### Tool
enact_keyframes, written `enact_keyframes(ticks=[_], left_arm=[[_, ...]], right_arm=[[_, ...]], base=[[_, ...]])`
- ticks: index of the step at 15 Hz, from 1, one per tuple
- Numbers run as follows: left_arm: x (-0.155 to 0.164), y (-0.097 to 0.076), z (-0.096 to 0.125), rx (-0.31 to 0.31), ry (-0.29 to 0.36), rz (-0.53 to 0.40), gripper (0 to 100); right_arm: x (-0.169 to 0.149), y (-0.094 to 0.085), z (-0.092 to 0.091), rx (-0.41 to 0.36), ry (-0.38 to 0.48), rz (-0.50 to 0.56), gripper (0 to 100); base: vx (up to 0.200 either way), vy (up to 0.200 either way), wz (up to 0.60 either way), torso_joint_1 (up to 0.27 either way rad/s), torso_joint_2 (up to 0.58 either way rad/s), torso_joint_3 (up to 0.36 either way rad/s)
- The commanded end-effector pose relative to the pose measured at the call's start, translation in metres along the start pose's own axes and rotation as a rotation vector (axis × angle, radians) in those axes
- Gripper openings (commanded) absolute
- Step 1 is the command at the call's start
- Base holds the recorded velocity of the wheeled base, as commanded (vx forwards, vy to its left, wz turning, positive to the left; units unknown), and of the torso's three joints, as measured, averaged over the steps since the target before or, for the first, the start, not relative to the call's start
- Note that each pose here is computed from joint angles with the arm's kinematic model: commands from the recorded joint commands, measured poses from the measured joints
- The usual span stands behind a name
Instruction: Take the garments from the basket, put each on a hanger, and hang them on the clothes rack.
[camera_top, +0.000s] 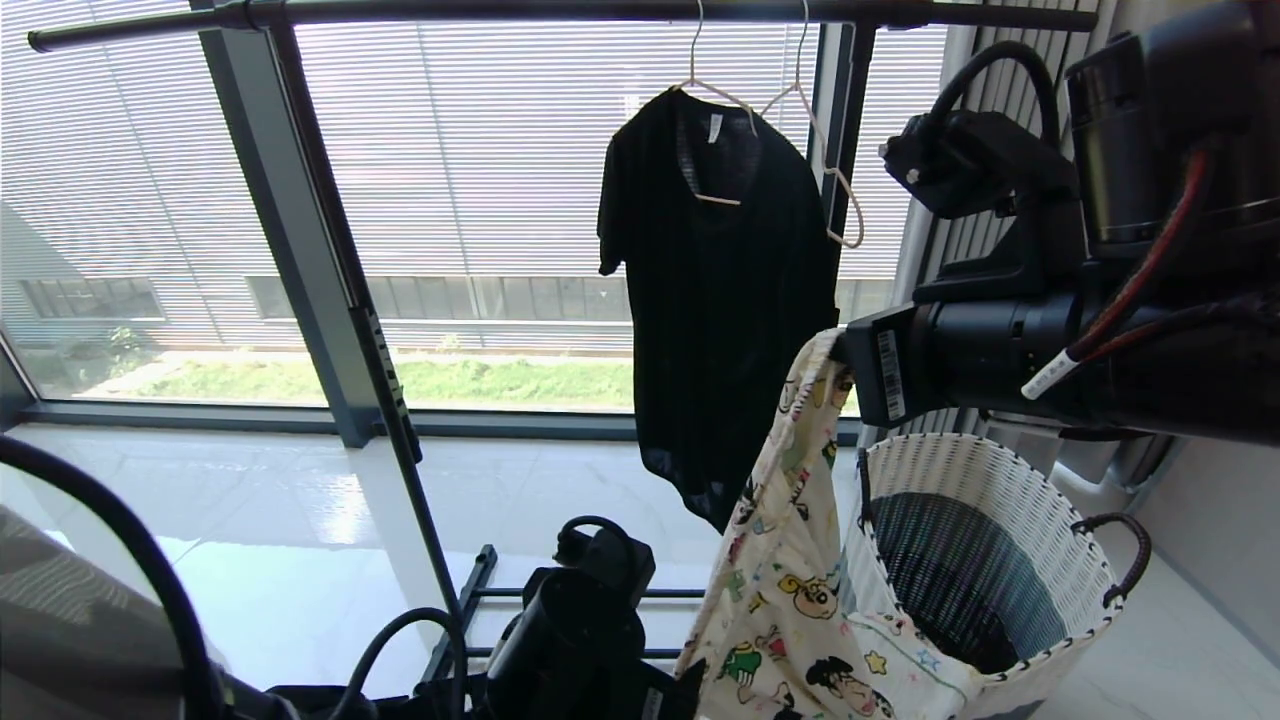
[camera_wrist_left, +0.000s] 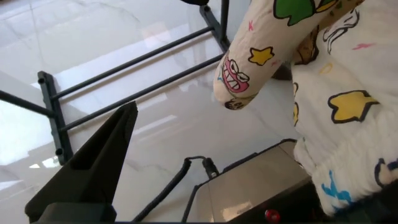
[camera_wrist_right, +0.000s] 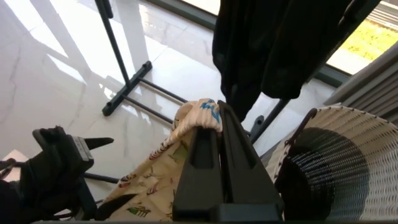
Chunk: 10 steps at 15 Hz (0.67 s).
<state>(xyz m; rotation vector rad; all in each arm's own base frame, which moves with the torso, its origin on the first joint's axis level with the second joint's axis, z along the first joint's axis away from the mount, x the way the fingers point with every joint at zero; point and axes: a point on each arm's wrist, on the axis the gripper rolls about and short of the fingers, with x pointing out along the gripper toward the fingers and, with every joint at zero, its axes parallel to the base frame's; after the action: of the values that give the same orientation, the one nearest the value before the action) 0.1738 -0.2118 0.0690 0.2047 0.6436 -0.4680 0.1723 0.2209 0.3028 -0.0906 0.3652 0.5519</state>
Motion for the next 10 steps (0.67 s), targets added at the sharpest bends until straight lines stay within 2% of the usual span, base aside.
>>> enact_keyframes(ticks=[1,4,5,7,9,10], left_arm=[[-0.027,0.014,-0.002,-0.018,-0.043,0.032,100],[-0.038,0.019,-0.006,-0.020,-0.051,0.035,100],[-0.043,0.021,-0.007,-0.016,-0.063,0.044,0],[-0.049,0.024,-0.004,-0.019,-0.097,0.086,0],[-0.059,0.026,0.000,0.031,-0.132,0.101,0],[-0.065,0.029,0.002,0.087,-0.151,0.106,0]], right_arm=[[0.003,0.003,0.000,-0.005,0.003,0.004,0],[0.000,0.003,0.003,-0.002,-0.010,0.009,0],[-0.002,0.004,0.004,-0.002,-0.014,0.009,0],[-0.006,0.002,0.003,-0.002,-0.014,0.009,0],[-0.011,0.000,-0.001,-0.010,0.006,0.004,0],[-0.015,-0.002,-0.003,-0.015,0.020,0.002,0]], base=[[0.000,0.000,0.00,0.000,0.00,0.000],[0.000,0.000,0.00,0.000,0.00,0.000],[0.000,0.000,0.00,0.000,0.00,0.000],[0.000,0.000,0.00,0.000,0.00,0.000],[0.000,0.000,0.00,0.000,0.00,0.000],[0.000,0.000,0.00,0.000,0.00,0.000]])
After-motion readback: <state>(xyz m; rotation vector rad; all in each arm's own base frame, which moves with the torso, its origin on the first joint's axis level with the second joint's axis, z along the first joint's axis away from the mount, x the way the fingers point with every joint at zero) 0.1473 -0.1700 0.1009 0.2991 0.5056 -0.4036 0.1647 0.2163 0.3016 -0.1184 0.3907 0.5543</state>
